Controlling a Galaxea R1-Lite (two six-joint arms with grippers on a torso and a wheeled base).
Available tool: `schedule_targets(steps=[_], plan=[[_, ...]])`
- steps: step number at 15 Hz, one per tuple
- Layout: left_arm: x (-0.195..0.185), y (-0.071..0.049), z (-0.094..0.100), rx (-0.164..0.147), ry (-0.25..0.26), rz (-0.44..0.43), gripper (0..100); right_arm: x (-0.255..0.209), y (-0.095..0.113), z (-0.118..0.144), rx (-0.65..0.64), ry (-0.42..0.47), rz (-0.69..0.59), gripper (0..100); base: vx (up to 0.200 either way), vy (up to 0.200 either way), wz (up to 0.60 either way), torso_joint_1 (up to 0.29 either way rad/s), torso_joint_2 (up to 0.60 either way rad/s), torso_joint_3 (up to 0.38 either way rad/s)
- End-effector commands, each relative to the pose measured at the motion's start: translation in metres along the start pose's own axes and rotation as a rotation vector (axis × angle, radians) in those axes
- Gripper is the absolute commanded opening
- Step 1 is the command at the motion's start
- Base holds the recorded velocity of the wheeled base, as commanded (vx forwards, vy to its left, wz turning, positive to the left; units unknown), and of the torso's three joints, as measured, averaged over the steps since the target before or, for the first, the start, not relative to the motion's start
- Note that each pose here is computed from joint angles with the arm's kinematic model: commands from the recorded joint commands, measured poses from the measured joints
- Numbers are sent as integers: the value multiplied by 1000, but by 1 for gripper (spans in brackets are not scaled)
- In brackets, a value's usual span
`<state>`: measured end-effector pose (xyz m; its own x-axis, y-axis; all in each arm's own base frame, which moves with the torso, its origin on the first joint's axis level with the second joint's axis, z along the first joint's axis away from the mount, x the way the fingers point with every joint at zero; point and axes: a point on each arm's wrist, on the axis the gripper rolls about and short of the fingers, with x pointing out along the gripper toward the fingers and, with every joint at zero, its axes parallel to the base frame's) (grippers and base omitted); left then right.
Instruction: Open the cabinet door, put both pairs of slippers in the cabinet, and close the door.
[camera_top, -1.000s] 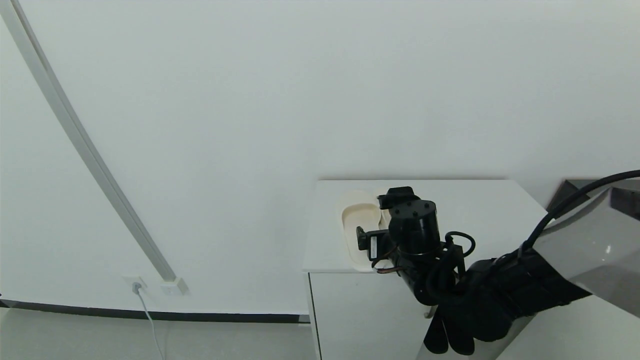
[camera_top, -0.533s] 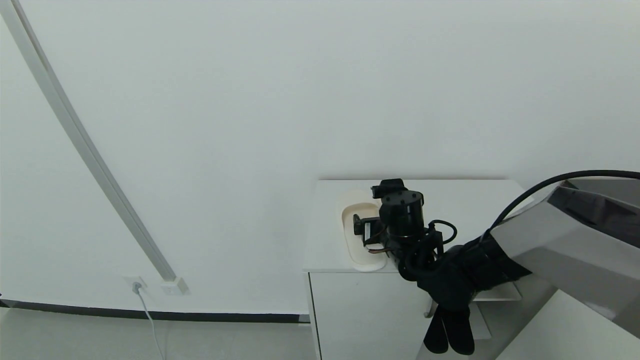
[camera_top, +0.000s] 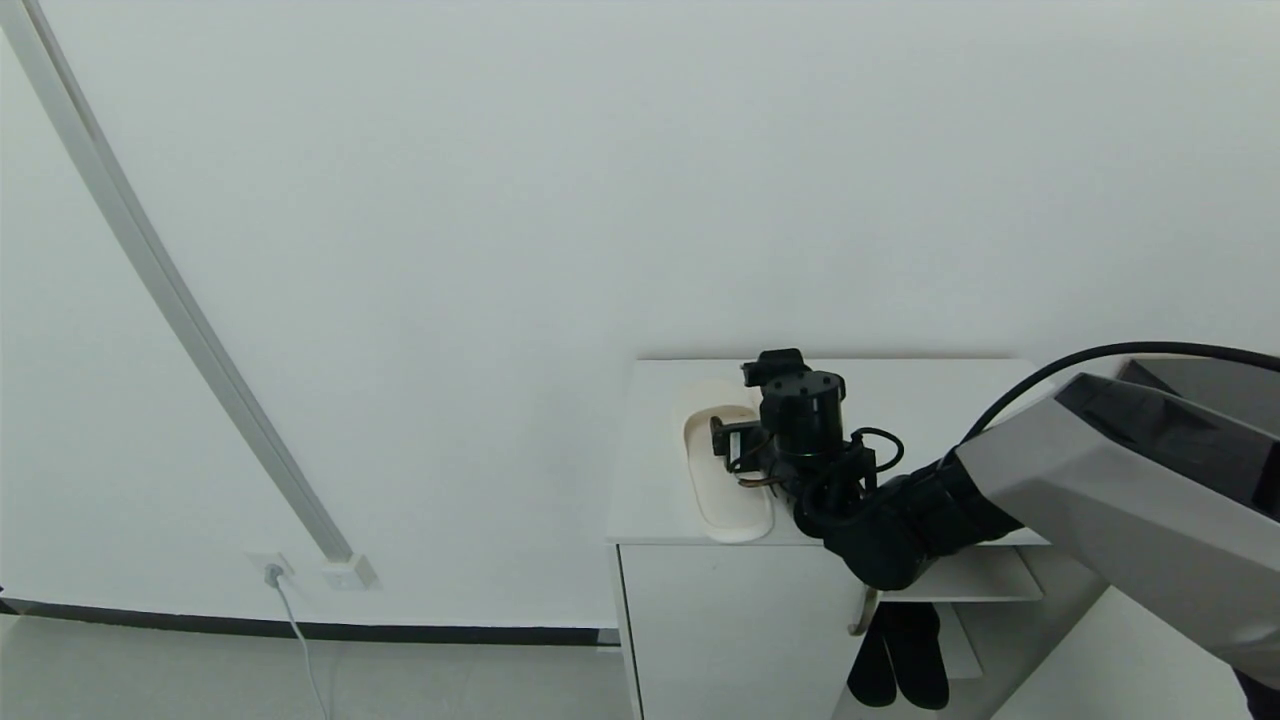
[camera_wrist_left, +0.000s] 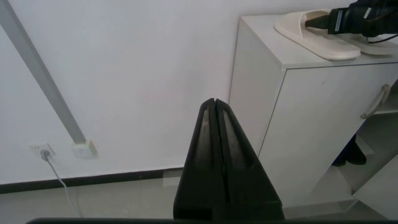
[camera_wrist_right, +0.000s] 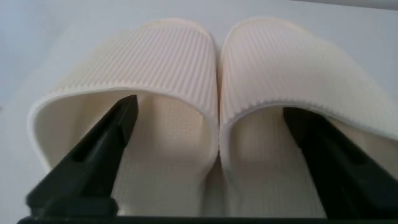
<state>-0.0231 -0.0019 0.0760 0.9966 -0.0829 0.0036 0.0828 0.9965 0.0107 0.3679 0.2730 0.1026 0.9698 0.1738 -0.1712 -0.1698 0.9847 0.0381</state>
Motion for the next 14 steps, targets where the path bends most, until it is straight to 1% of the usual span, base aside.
schedule_targets(steps=[1,9,11,14], plan=[[0,0,0,0,1,0,0,1,0,-1,-1,1,-1,0,0,0,0,0,0,0],[0,0,0,0,2,0,0,0,-1,2,-2,5,-2,0,0,0,0,0,0,0],[0,0,0,0,2,0,0,-10,-3,19,11,-22,2,0,0,0,0,0,0,0],[0,0,0,-1,2,0,0,-37,-11,40,2,-30,23,0,0,0,0,0,0,0]])
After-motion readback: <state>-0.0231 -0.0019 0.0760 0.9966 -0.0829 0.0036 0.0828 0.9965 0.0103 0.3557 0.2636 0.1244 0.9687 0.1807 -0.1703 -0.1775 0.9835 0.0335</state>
